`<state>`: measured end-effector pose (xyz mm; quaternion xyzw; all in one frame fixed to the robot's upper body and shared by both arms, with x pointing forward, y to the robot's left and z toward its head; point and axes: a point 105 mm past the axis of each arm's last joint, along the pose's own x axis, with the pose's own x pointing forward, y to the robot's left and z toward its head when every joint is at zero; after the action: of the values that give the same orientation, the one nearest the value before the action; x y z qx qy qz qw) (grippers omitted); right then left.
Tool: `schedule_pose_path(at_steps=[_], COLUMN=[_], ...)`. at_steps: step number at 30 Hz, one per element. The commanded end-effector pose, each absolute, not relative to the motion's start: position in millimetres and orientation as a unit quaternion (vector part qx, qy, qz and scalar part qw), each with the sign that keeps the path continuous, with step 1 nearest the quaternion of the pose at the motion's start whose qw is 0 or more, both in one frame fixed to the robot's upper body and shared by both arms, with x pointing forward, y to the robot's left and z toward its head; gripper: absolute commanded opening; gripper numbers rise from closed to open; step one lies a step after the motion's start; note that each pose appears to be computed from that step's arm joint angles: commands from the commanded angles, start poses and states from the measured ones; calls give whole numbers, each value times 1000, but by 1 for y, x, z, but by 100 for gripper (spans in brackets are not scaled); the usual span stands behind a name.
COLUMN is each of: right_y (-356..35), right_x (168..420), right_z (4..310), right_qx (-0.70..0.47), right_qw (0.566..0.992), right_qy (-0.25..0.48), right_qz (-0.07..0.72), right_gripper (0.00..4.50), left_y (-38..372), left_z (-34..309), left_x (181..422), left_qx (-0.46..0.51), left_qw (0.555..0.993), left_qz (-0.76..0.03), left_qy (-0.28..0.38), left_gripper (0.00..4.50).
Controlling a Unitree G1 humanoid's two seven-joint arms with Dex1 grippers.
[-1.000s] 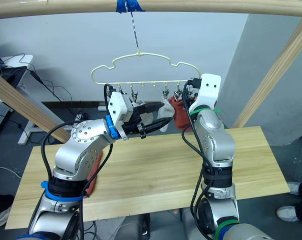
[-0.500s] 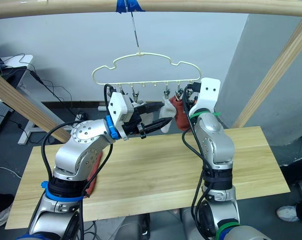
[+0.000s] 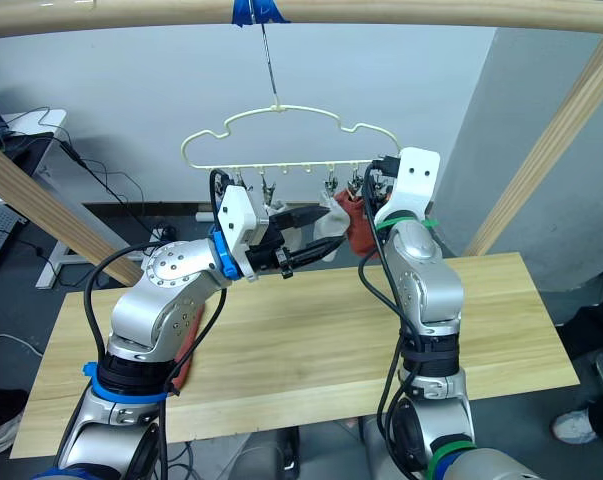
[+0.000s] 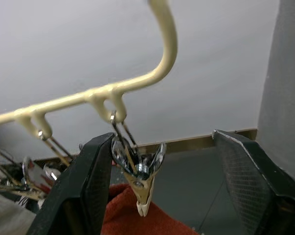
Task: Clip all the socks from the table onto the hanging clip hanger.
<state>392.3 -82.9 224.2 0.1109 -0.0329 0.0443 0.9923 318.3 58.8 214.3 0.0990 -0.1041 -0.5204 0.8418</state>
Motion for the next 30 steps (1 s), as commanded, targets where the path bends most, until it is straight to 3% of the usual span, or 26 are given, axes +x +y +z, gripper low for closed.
schedule_pose_path(at_steps=[1,15,22,25,26,30], right_y=[-68,-60,-56,-55,-55,-55], right_x=[387,384,383,382,382,382], right_z=[242,237,238,238,238,238], right_qx=[131,154,155,153,152,148], right_qw=[988,985,984,984,984,984], right_qy=[-60,-44,-44,-45,-45,-47], right_qz=[60,65,76,80,81,85], right_gripper=[332,332,95,19,1,1], left_y=[58,57,58,58,59,66], left_z=[219,217,217,216,215,210], left_x=[315,316,316,316,316,317], left_qx=[103,106,107,108,108,110], left_qw=[839,840,841,842,844,860], left_qz=[-520,-519,-518,-515,-513,-486], left_qy=[-119,-117,-117,-115,-115,-111], left_gripper=[277,277,277,277,277,277])
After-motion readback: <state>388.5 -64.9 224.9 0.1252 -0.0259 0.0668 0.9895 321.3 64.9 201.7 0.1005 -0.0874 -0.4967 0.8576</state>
